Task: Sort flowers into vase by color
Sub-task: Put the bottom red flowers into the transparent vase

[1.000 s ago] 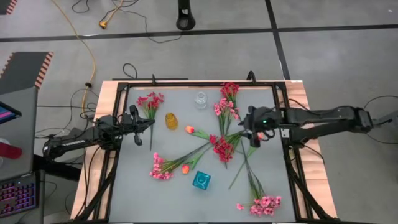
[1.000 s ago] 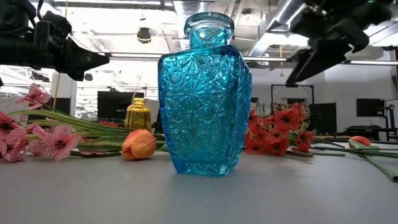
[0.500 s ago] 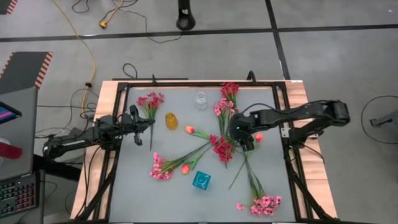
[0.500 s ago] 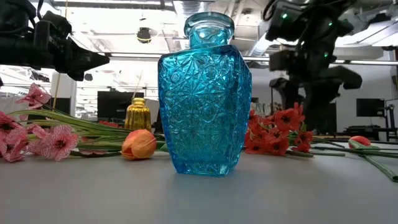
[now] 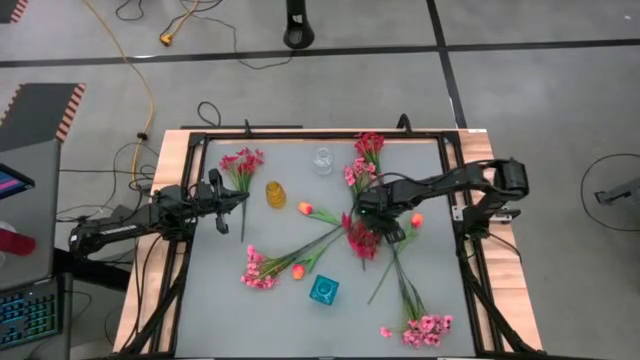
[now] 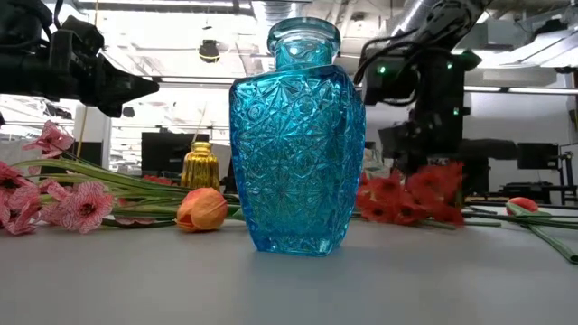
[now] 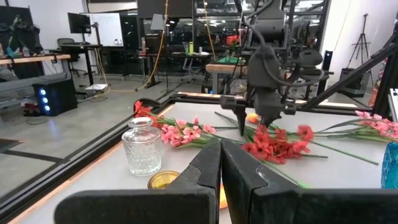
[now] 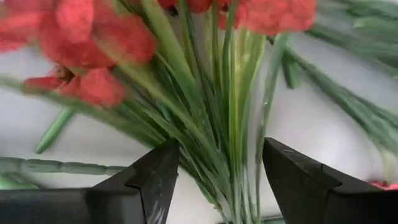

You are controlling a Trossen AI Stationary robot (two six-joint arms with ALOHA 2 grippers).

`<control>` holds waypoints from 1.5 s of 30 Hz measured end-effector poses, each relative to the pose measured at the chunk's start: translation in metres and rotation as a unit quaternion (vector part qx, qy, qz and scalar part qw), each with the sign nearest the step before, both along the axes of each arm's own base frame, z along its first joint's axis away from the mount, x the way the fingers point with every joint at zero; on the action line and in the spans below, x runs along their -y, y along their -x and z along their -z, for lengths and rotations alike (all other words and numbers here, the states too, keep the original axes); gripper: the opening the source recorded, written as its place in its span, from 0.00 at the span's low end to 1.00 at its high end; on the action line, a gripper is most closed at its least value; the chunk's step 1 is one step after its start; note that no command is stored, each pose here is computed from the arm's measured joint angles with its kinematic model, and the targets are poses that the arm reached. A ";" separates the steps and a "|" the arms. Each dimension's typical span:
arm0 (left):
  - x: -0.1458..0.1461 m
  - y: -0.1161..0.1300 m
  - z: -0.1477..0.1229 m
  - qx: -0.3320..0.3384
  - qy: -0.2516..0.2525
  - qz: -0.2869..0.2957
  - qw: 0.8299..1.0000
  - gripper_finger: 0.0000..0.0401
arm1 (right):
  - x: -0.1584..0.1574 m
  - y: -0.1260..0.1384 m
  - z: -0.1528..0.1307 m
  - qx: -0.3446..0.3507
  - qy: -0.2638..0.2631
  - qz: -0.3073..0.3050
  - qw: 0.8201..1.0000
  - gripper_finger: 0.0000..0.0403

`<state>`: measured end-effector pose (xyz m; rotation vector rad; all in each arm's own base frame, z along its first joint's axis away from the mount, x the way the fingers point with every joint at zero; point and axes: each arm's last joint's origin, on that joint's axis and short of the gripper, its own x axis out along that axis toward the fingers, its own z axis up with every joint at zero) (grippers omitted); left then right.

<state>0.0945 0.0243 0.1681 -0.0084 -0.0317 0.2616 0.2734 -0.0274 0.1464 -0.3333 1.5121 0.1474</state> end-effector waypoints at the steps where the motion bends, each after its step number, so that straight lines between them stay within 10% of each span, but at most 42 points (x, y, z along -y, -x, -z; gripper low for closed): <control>1: 0.000 0.000 0.000 0.000 0.000 0.000 1.000 0.00 | 0.001 -0.001 0.002 -0.005 0.000 0.002 1.000 0.64; 17: 0.000 0.000 0.000 0.000 0.000 0.000 1.000 0.00 | 0.005 -0.021 -0.023 -0.008 0.004 -0.034 0.999 0.08; 36: 0.000 0.000 0.000 0.000 0.000 0.000 1.000 0.00 | 0.030 -0.056 -0.129 0.126 0.021 -0.001 0.992 0.08; 45: 0.000 0.000 0.000 0.000 0.000 0.000 1.000 0.00 | 0.076 -0.040 -0.185 0.335 -0.005 0.038 0.942 0.08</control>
